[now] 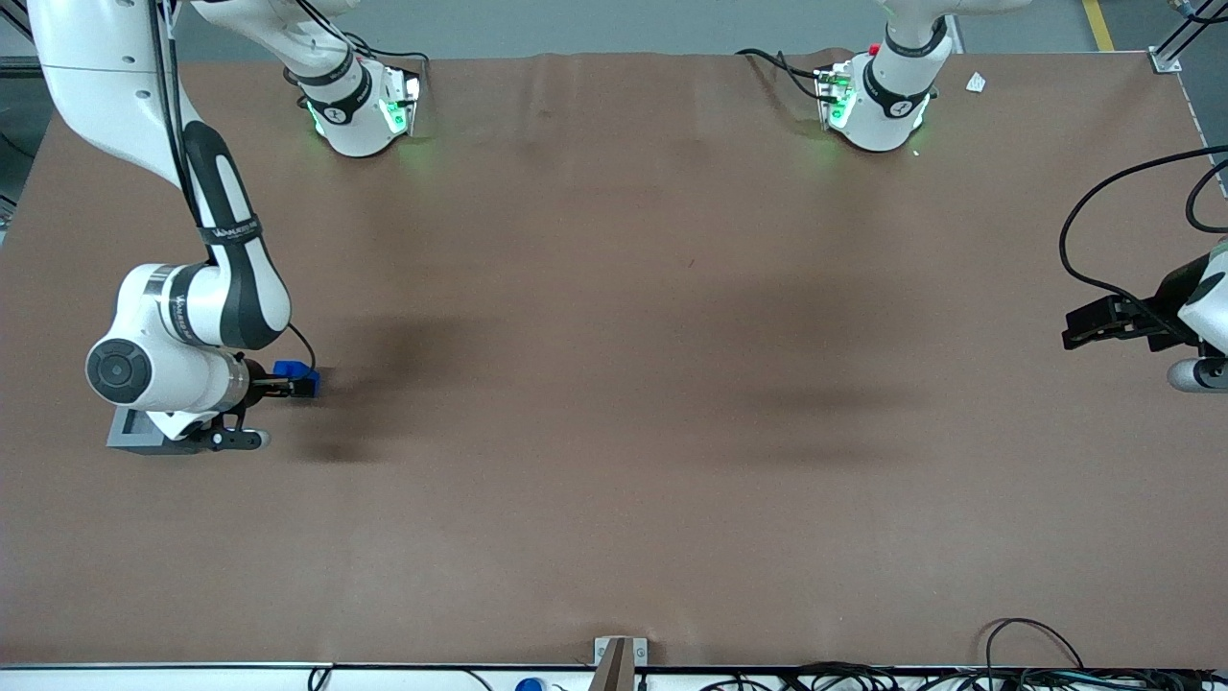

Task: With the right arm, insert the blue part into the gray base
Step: 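Lift the blue block and carry it over the gray base opening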

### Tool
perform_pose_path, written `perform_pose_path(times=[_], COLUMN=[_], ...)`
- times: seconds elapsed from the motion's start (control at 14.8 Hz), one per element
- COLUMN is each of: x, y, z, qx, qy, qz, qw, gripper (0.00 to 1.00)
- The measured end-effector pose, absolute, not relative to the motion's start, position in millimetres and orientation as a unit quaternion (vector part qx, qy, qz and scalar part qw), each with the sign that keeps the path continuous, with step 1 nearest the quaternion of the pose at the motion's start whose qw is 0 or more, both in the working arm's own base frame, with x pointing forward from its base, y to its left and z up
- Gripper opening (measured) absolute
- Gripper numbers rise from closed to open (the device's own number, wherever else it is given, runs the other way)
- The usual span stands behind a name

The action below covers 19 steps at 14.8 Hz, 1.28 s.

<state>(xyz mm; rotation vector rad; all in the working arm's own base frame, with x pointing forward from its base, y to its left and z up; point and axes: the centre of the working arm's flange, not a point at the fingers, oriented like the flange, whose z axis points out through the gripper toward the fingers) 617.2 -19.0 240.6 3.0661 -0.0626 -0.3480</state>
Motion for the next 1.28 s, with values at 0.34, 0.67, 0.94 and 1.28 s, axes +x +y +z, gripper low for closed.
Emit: perform_pose_path(times=[0.34, 0.67, 0.94, 1.28], x=[608, 598, 598, 607], y=[-21, -25, -26, -54], z=[229, 218, 218, 237], qx=[0.991, 0.989, 0.989, 0.988], qy=[-0.022, -0.025, -0.027, -0.053], qz=[-0.128, -0.142, -0.143, -0.139], qw=[0.028, 0.028, 0.027, 0.032], gripper=[0.75, 0.56, 0.51, 0.51])
